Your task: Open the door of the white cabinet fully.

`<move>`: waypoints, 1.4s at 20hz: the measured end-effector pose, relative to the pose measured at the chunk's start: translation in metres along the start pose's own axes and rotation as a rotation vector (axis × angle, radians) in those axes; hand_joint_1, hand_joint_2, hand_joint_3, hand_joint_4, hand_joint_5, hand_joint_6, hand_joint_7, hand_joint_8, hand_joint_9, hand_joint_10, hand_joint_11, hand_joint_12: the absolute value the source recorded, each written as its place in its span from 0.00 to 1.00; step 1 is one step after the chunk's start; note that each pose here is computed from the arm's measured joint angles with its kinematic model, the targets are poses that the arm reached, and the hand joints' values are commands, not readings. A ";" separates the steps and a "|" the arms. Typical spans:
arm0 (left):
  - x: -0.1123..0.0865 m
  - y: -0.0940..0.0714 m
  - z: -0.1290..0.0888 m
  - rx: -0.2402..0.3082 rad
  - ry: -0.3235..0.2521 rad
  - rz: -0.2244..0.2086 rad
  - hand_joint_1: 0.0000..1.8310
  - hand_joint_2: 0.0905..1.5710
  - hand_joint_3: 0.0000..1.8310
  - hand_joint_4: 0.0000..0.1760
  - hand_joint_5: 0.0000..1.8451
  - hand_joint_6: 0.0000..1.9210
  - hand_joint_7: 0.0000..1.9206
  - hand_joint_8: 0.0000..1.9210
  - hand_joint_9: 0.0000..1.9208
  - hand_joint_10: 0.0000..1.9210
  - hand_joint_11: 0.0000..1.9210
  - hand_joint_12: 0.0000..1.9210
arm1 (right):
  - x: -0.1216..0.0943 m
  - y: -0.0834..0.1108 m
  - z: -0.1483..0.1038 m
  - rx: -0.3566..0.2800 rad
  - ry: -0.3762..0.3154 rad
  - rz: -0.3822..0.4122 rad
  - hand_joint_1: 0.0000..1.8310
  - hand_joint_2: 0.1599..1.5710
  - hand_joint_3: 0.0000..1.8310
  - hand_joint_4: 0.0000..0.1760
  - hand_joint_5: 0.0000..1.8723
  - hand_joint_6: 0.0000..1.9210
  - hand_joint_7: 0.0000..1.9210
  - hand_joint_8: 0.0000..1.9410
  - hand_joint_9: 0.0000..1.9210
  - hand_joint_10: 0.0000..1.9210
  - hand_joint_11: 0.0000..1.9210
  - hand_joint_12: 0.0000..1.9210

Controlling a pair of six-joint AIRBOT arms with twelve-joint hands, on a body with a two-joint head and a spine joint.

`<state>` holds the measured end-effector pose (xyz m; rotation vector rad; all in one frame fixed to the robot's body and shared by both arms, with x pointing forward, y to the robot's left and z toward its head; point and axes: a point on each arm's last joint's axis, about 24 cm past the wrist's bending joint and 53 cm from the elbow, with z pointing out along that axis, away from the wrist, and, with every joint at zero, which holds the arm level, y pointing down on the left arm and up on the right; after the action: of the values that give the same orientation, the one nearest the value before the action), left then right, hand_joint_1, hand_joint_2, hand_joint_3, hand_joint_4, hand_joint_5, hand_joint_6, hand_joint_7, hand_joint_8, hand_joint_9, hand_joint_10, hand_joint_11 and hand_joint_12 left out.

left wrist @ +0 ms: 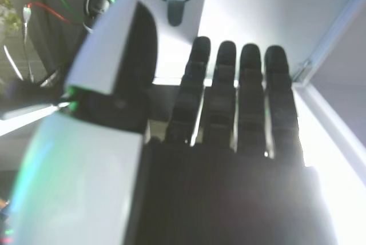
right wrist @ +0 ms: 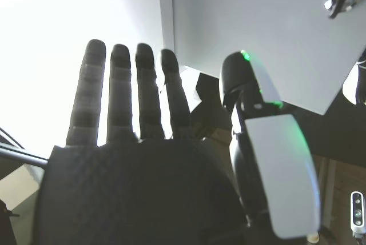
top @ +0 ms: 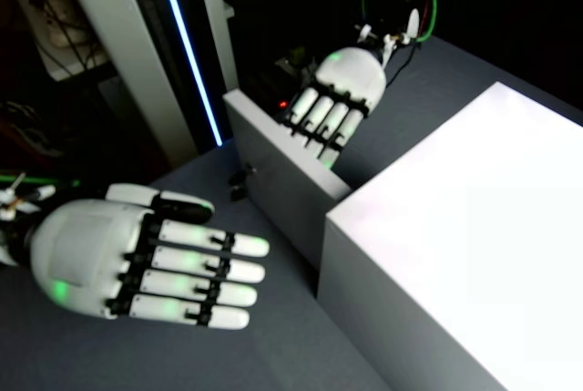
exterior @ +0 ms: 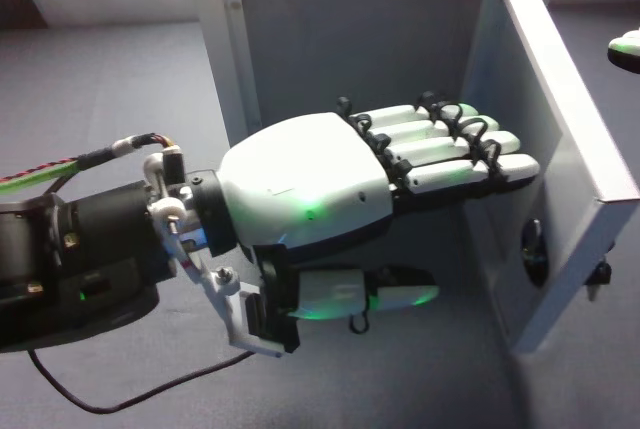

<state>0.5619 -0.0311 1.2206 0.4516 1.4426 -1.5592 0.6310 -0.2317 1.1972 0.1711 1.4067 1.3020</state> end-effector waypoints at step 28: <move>-0.091 0.049 -0.180 -0.432 -0.372 0.048 0.12 0.86 0.02 0.00 0.10 0.00 0.09 0.00 0.10 0.00 0.07 0.16 | -0.014 0.004 -0.001 -0.018 -0.071 0.030 0.36 0.85 0.00 0.00 0.14 0.00 0.12 0.00 0.08 0.01 0.07 0.02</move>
<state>0.5903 0.1745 1.2195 -0.0583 1.4073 -1.1709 0.6331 -0.2407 1.2086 0.2250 1.3369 1.3206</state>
